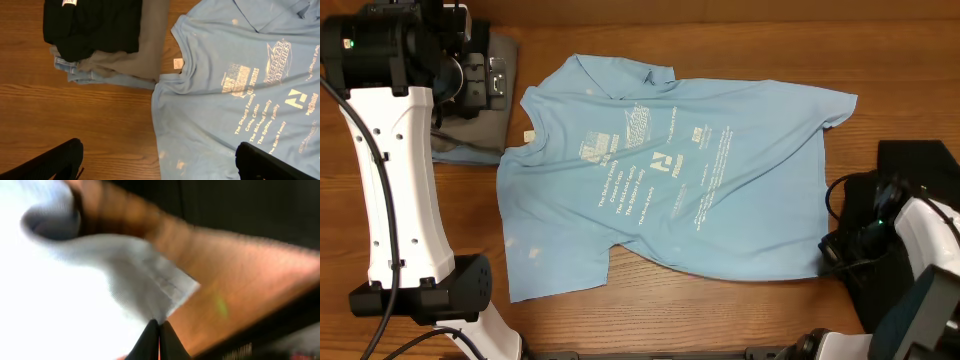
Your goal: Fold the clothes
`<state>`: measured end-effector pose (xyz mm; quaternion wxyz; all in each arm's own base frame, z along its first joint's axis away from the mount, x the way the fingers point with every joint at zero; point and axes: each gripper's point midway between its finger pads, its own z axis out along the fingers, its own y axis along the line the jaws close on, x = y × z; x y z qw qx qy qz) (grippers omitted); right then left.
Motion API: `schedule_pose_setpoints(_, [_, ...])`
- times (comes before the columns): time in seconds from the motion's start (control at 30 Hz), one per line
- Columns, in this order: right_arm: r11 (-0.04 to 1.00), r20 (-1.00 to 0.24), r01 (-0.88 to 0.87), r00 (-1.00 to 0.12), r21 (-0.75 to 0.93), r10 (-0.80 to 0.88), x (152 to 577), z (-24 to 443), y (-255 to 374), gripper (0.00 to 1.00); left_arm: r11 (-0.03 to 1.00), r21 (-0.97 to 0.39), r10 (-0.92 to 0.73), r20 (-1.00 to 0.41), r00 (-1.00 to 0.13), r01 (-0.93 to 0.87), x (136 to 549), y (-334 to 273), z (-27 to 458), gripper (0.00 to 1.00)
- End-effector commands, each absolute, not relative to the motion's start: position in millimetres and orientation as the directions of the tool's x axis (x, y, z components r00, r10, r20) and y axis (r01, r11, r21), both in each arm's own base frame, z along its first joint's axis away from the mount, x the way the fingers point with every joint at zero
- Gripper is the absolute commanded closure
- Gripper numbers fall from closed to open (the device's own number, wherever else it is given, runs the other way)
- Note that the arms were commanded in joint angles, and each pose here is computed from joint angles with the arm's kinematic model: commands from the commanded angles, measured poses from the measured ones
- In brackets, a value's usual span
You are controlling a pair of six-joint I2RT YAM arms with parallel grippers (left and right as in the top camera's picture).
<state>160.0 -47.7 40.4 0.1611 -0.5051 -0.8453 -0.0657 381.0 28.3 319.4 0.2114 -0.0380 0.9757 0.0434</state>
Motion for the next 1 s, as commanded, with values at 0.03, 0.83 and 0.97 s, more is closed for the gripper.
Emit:
schedule_pose_setpoints(0.03, [0.363, 0.369, 0.928, -0.311, -0.079, 0.876, 147.4, 65.7, -35.2, 0.96, 0.993, 0.055, -0.069, -0.436, -0.897, -0.103, 375.3, 28.0, 327.5, 0.0])
schedule_pose_setpoints(0.83, [0.362, 0.284, 0.931, -0.336, -0.041, 0.898, 130.6, 93.8, -33.6, 0.96, 0.944, 0.036, -0.327, 0.2, -0.924, -0.327, 266.6, 30.2, 8.2, 0.03])
schedule_pose_setpoints(0.97, [0.358, 0.268, 0.933, -0.338, -0.027, 0.902, 120.5, 104.6, -28.7, 0.96, 0.931, 0.092, -0.365, 0.21, -0.907, -0.353, 250.1, 35.8, -7.9, 0.37])
